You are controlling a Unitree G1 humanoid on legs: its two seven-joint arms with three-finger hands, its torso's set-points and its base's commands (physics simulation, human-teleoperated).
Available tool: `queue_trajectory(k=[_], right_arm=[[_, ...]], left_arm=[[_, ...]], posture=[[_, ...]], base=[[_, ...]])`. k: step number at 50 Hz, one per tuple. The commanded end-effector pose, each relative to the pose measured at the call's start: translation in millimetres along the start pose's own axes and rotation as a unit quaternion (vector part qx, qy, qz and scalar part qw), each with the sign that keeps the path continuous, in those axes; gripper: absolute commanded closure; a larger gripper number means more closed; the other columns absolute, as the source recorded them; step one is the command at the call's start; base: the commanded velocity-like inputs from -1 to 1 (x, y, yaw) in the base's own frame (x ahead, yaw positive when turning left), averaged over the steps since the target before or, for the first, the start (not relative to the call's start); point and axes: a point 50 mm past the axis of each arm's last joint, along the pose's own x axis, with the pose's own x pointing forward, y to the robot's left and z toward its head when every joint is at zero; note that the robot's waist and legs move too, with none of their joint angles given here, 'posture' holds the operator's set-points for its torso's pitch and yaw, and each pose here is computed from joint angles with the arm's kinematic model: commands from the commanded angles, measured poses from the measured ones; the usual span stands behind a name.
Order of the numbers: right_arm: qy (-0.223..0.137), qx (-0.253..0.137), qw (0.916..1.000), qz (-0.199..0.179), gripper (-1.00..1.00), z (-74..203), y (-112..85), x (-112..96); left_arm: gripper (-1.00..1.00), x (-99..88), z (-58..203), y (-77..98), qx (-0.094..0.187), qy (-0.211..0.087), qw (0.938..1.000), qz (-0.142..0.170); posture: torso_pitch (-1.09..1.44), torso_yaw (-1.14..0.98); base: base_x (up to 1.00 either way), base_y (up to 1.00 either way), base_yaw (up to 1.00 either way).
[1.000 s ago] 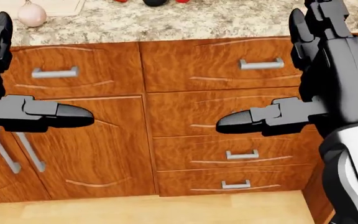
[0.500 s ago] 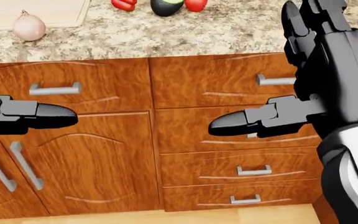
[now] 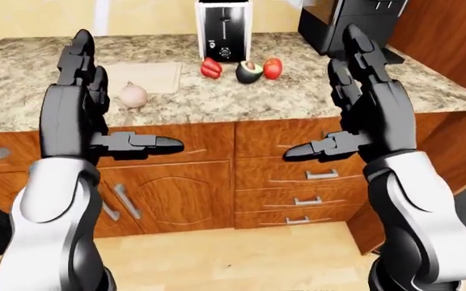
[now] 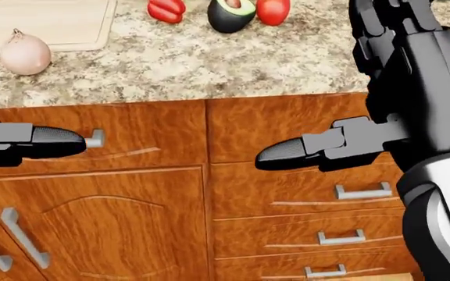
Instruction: Place the avocado, onion, tomato and bell pepper on the cutting board.
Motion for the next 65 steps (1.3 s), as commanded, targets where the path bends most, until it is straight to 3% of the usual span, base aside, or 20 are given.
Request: queue_trajectory(k=[1, 55, 65], right_arm=[[-0.036, -0.005, 0.9993, -0.003, -1.0, 12.8, -0.5, 0.2], [-0.054, 0.003, 0.9985, 0.01, -1.0, 21.9, 3.6, -2.3], [-0.053, -0.01, 0.9984, 0.016, -1.0, 21.8, 6.9, -4.2]], left_arm=[[-1.0, -0.4, 13.6, 2.4, 0.006, -0.038, 0.9993, 0.006], [-1.0, -3.6, 20.2, 6.2, 0.025, -0.047, 0.9985, 0.01], [-1.0, -5.4, 20.7, 9.0, 0.027, -0.048, 0.9984, 0.015]], posture=[[0.0, 0.0], [0.0, 0.0], [0.0, 0.0]], base=[[0.0, 0.13, 0.0], [0.25, 0.22, 0.0], [0.0, 0.0, 0.0]])
